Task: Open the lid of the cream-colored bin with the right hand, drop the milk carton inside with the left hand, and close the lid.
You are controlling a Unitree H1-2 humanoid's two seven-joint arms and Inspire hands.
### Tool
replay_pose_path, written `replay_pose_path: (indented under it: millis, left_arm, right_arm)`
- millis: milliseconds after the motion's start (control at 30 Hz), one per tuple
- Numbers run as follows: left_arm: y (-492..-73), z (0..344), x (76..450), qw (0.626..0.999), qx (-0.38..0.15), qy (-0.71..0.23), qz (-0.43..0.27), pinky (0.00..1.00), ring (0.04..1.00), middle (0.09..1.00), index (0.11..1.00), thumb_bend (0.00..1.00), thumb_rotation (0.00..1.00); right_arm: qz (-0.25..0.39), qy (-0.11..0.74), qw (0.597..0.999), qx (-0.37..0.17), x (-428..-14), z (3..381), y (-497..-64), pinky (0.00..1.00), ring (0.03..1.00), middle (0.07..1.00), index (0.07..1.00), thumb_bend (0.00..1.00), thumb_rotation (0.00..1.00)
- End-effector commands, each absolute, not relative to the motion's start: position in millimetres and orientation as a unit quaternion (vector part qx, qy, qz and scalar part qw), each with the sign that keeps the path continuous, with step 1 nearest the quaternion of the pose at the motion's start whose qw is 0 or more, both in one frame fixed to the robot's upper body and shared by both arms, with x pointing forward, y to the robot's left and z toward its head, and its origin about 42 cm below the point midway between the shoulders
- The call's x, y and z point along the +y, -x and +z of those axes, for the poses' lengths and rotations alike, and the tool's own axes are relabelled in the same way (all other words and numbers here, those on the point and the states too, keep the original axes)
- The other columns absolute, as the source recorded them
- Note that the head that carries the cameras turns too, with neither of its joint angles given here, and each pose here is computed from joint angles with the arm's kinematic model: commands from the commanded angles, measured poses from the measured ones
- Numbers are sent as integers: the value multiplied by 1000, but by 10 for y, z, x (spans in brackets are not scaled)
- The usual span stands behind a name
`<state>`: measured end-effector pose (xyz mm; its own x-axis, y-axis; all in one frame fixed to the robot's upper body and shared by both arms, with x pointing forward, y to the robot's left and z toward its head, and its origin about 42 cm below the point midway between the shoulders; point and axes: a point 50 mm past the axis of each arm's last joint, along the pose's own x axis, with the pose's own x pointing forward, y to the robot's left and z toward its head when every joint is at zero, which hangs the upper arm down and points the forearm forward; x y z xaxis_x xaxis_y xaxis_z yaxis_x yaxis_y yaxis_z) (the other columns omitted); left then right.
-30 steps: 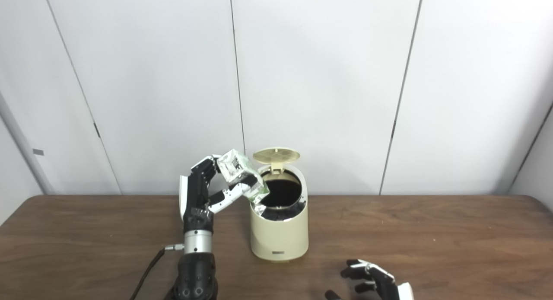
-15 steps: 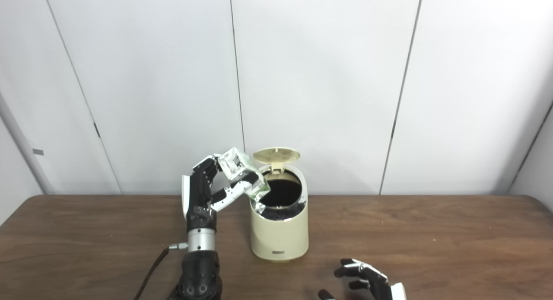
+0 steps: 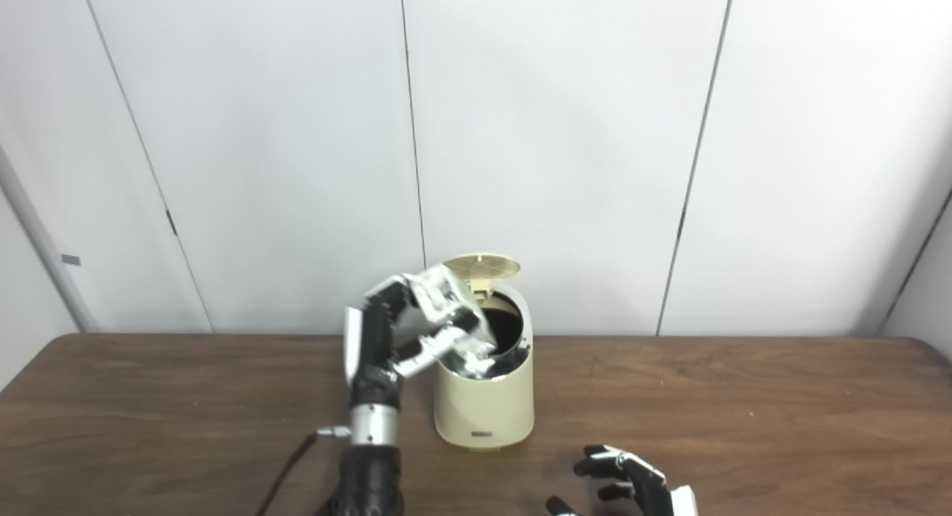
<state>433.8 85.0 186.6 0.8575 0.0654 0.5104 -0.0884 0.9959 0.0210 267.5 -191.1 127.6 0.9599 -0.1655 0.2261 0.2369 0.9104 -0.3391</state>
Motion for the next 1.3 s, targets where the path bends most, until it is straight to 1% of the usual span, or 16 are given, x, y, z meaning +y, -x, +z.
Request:
replay_pose_path:
  millis: [0,133,200,267,333,433,500,567,667,733,767,900,1167,1267]
  left_arm:
    - [-4370,1962,787,957,-286,-34,34,632,485,474,471,509,0]
    - [-4363,1923,767,958,-282,-36,36,729,498,455,482,503,0]
    - [-4364,1909,760,958,-281,-37,36,680,488,458,480,504,0]
    - [-4367,1905,754,958,-281,-39,37,657,487,459,480,504,0]
    - [-4370,1905,746,959,-280,-38,37,690,493,454,484,504,0]
    - [-4382,1906,748,959,-278,-37,38,728,497,453,485,503,0]
    - [-4399,1911,760,959,-278,-39,40,667,495,453,486,503,0]
    - [-4419,1919,780,957,-282,-48,42,633,491,457,484,504,0]
    - [-4441,1929,808,955,-288,-60,44,757,505,454,484,502,0]
    - [-4457,1942,825,951,-298,-74,49,818,507,451,486,502,0]
    - [-4466,1952,833,946,-308,-88,57,829,508,449,487,502,0]
    - [-4503,1973,847,919,-356,-144,92,764,509,447,482,502,0]
    - [-4523,1944,858,877,-420,-215,92,739,513,451,471,502,0]
    - [-4525,1935,859,866,-435,-228,92,734,511,457,465,503,0]
  right_arm:
    - [-109,174,972,-114,-1870,1351,-2706,529,644,688,496,481,141]
    - [-106,174,972,-116,-1867,1355,-2706,552,656,699,496,481,142]
    - [-107,172,972,-115,-1863,1356,-2703,531,648,693,496,481,142]
    - [-107,172,973,-115,-1859,1357,-2701,531,649,693,496,481,142]
    - [-109,169,974,-108,-1850,1359,-2697,544,655,699,496,481,142]
    - [-107,171,973,-113,-1848,1359,-2694,541,653,697,496,481,142]
    - [-107,174,972,-114,-1848,1358,-2696,543,653,695,496,481,142]
    - [-108,172,973,-113,-1844,1360,-2693,552,659,700,496,481,143]
    - [-107,175,972,-114,-1842,1359,-2692,562,660,702,496,481,144]
    - [-106,174,972,-115,-1842,1356,-2691,557,656,701,496,481,144]
    - [-106,173,972,-116,-1841,1356,-2689,554,655,700,496,481,144]
    - [-103,180,971,-120,-1840,1358,-2689,548,652,698,496,481,145]
    - [-104,179,971,-120,-1830,1357,-2685,549,653,697,496,482,146]
    - [-104,177,971,-119,-1825,1360,-2685,552,653,697,496,482,146]
